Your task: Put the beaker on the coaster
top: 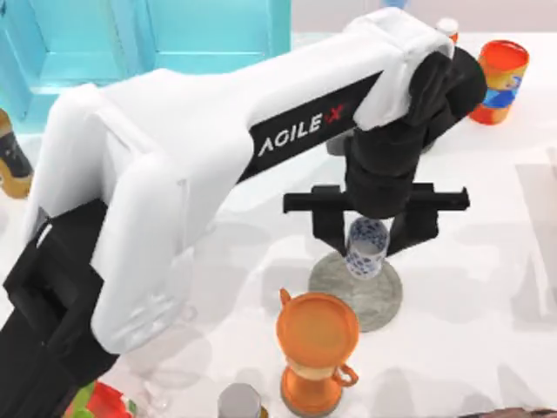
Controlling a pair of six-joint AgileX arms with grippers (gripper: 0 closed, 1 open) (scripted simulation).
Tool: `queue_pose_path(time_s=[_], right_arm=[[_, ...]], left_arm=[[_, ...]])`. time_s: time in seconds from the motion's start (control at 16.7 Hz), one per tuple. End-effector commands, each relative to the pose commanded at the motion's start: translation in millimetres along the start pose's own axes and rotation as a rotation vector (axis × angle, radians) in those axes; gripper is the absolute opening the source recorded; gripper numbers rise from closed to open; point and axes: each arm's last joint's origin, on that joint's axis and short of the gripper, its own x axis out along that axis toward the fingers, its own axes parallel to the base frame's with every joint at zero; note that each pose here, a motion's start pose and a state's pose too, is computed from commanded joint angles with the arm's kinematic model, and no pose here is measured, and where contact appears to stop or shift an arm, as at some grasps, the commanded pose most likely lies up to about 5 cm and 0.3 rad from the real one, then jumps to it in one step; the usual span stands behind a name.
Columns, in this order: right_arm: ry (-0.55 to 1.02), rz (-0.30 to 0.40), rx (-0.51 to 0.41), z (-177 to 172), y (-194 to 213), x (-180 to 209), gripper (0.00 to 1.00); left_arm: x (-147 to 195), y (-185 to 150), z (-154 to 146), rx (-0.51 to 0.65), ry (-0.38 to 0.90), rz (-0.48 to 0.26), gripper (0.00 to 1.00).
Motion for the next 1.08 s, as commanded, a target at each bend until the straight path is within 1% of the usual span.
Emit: queue_pose_path(time_s=[0.18, 0.48, 1.08], right_arm=[[0.000, 0.000, 0.000, 0, 0, 0, 1.00], [0.000, 0.000, 0.000, 0, 0, 0, 1.00], [0.000, 0.000, 0.000, 0, 0, 0, 1.00]], left_arm=[[25, 0, -2, 0.002, -0.001, 0.003, 0.00], [29, 1, -2, 0.003, -0.004, 0.006, 0.00], [29, 1, -2, 0.003, -0.004, 0.006, 0.75]])
